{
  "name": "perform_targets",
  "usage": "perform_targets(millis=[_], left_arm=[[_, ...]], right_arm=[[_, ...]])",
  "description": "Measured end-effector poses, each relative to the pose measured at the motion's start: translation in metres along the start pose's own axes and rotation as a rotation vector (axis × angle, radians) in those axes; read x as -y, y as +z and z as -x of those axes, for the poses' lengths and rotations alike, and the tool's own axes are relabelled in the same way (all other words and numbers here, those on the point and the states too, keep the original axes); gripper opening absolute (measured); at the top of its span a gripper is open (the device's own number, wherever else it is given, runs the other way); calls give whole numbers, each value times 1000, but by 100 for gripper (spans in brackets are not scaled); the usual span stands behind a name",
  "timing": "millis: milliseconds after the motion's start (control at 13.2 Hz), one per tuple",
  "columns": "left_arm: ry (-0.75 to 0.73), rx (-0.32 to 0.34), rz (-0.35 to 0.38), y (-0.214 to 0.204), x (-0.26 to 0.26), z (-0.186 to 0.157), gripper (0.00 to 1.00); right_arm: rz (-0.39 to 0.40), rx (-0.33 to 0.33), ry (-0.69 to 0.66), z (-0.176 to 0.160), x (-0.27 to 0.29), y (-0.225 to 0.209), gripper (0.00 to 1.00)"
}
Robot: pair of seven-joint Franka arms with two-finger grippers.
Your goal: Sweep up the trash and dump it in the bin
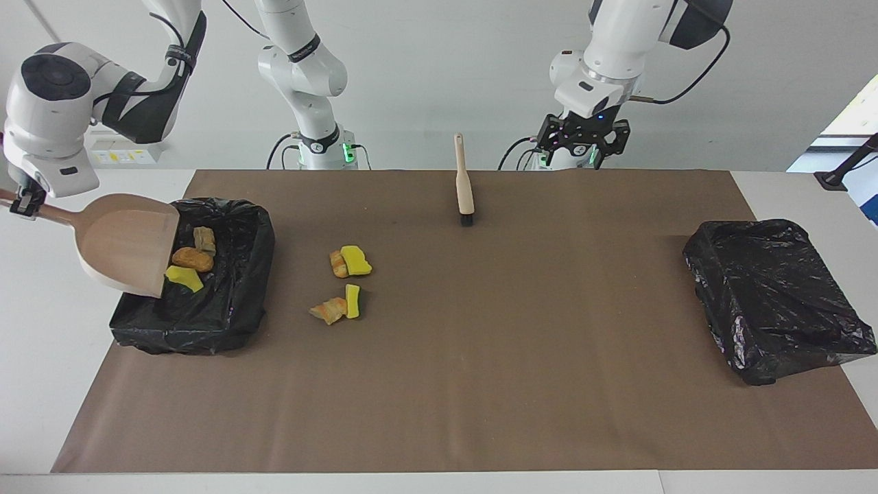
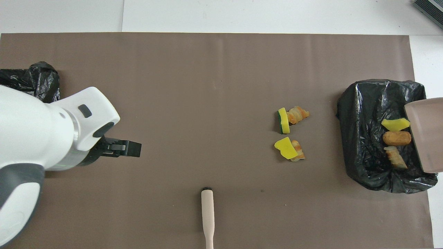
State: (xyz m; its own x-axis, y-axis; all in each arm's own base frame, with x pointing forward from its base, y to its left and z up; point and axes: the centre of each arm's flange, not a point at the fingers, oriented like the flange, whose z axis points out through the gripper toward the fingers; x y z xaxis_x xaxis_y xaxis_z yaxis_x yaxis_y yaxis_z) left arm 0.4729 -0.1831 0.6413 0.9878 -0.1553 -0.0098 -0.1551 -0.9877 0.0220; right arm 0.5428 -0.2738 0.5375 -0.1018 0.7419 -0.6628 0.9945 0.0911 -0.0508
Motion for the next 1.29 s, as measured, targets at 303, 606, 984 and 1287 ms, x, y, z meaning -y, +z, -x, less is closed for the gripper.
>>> perform_targets(millis=[303, 606, 984, 1287], left_arm=[[9, 9, -4, -39, 63, -15, 100], [-9, 5, -1, -47, 104, -25, 100], [-6, 2, -1, -50, 116, -23, 100], [-8, 11, 0, -50, 116, -22, 100]], right_arm=[[46, 32, 22, 22, 9, -34, 33], [41, -53, 157, 39, 30, -85, 33], [-45, -211, 556, -28, 9, -142, 33], [-39, -322, 906, -152, -29, -233, 33]])
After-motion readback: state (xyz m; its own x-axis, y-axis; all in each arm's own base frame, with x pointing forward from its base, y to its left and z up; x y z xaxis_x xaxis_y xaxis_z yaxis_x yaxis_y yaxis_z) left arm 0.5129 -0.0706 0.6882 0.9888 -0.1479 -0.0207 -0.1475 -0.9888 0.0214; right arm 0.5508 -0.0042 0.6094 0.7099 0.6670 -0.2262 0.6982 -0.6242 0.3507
